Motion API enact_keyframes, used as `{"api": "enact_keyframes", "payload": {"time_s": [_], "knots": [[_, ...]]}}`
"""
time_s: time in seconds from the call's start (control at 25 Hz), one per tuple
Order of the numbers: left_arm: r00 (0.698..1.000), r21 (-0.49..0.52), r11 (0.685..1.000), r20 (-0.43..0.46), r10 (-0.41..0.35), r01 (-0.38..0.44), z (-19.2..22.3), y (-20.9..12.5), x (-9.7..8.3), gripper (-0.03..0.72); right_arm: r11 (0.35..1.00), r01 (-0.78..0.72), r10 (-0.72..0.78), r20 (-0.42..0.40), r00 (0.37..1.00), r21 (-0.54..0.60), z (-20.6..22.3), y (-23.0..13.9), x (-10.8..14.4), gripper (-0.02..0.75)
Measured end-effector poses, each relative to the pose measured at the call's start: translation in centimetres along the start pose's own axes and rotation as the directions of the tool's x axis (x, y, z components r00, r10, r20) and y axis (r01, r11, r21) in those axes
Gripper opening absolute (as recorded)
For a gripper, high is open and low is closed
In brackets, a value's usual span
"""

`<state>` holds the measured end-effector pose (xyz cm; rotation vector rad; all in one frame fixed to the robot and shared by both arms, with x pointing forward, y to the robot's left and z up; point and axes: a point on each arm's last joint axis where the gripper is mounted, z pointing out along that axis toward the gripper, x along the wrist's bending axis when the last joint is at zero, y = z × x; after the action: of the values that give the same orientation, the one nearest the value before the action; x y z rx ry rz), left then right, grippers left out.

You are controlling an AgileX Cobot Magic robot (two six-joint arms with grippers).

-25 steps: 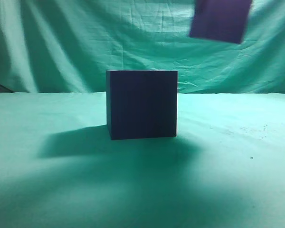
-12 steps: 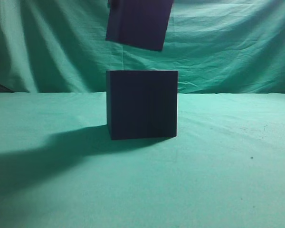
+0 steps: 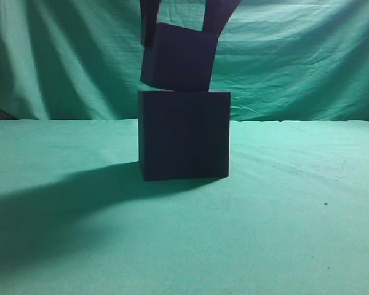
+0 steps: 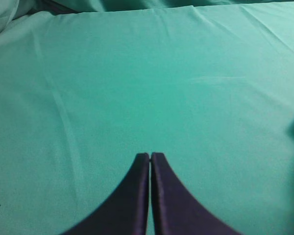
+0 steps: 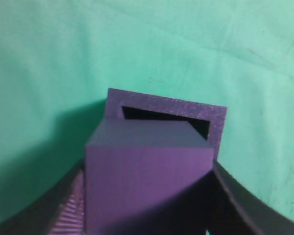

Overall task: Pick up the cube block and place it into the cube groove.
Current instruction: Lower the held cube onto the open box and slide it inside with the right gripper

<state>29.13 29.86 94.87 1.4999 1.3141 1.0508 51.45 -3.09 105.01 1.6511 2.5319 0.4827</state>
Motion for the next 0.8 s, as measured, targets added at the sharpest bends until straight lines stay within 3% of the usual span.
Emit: {"api": "enact_keyframes", "payload": {"time_s": [0.32,0.8], "knots": [[1.0,0.0,1.0,0.0,0.0,0.0,0.0,0.0,0.0,0.0,0.999,0.012,-0.015,0.064,0.998,0.043,0.6,-0.2,-0.5,0.416],[1.0,0.0,1.0,0.0,0.0,0.0,0.0,0.0,0.0,0.0,0.994,0.004,-0.014,0.093,0.996,0.106,2.9,-0.3,-0.6,0.416]]}}
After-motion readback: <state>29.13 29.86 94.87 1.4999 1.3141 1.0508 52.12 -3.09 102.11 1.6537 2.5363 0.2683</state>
